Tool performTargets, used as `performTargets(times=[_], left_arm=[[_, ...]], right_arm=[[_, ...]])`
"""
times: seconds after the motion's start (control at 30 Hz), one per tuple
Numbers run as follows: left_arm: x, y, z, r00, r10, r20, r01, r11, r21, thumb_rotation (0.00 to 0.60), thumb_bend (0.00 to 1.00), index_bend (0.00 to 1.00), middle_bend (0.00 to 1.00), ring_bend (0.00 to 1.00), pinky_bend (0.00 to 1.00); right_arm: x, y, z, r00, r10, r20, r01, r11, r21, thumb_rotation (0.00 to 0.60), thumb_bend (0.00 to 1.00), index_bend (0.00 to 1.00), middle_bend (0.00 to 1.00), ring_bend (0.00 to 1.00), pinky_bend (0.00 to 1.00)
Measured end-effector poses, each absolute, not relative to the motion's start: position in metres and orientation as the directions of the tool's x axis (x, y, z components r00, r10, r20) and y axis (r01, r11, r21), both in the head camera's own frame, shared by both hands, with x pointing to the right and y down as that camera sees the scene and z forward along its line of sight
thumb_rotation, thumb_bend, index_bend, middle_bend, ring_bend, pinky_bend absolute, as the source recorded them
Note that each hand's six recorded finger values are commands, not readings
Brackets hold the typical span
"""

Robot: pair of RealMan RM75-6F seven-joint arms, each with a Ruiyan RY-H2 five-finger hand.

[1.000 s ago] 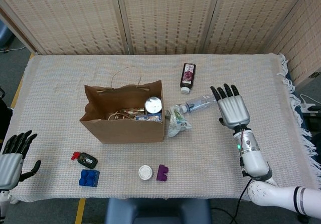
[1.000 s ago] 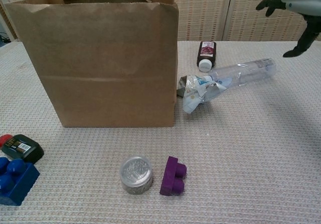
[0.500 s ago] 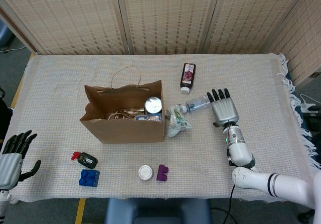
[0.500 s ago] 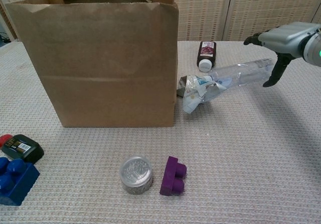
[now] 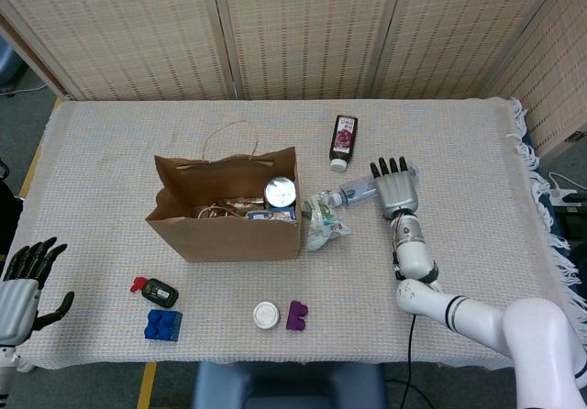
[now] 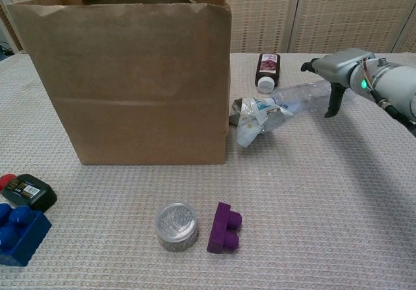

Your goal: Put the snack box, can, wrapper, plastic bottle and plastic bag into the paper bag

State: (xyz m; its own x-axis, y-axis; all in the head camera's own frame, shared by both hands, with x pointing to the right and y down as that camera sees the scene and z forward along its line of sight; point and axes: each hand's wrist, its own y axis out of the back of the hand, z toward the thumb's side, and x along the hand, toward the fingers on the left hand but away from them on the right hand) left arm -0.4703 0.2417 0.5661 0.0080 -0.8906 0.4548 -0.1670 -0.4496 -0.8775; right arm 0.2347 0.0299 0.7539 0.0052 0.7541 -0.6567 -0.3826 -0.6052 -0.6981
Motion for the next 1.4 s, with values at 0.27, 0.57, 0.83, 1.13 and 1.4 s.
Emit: performTargets(times=[0.27, 0.57, 0.83, 1.13, 1.4], left_arm=[[-0.471, 0.241, 0.566, 0.004, -0.89, 0.455, -0.182, -0.449, -0.875, 0.6, 0.37, 0.11, 0.0, 0.0, 0.0], [-0.471, 0.241, 0.566, 0.008, -0.89, 0.456, -0.187, -0.449, -0.874, 0.6, 0.37, 0.11, 0.0, 0.0, 0.0], [-0.471, 0.242, 0.565, 0.017, -0.889, 0.457, -0.198, -0.451, -0.87, 0.6, 0.37, 0.11, 0.0, 0.0, 0.0], [-0.472, 0.243, 0.564, 0.02, -0.889, 0.458, -0.193, -0.453, -0.871, 0.6, 0.37, 0.11, 0.0, 0.0, 0.0], [-0.472, 0.246, 0.563, 0.021, -0.891, 0.454, -0.186, -0.45, -0.874, 0.6, 0.37, 0.11, 0.0, 0.0, 0.0]], right_arm=[[0.213, 0.027, 0.776, 0.03, 0.747, -0.664, -0.363, -0.611, -0.704, 0.6, 0.2, 0.1, 0.1, 0.05, 0.1], [0.201, 0.033, 0.79, 0.048, 0.758, -0.65, -0.378, -0.589, -0.715, 0.6, 0.28, 0.42, 0.35, 0.34, 0.36], [0.199, 0.039, 0.781, 0.084, 0.769, -0.634, -0.364, -0.568, -0.738, 0.6, 0.29, 0.58, 0.5, 0.53, 0.62], [0.199, 0.041, 0.729, 0.151, 0.825, -0.545, -0.225, -0.509, -0.831, 0.6, 0.29, 0.58, 0.5, 0.53, 0.62], [0.236, 0.025, 0.636, 0.116, 0.942, -0.315, 0.002, -0.317, -0.948, 0.6, 0.29, 0.58, 0.5, 0.53, 0.62]])
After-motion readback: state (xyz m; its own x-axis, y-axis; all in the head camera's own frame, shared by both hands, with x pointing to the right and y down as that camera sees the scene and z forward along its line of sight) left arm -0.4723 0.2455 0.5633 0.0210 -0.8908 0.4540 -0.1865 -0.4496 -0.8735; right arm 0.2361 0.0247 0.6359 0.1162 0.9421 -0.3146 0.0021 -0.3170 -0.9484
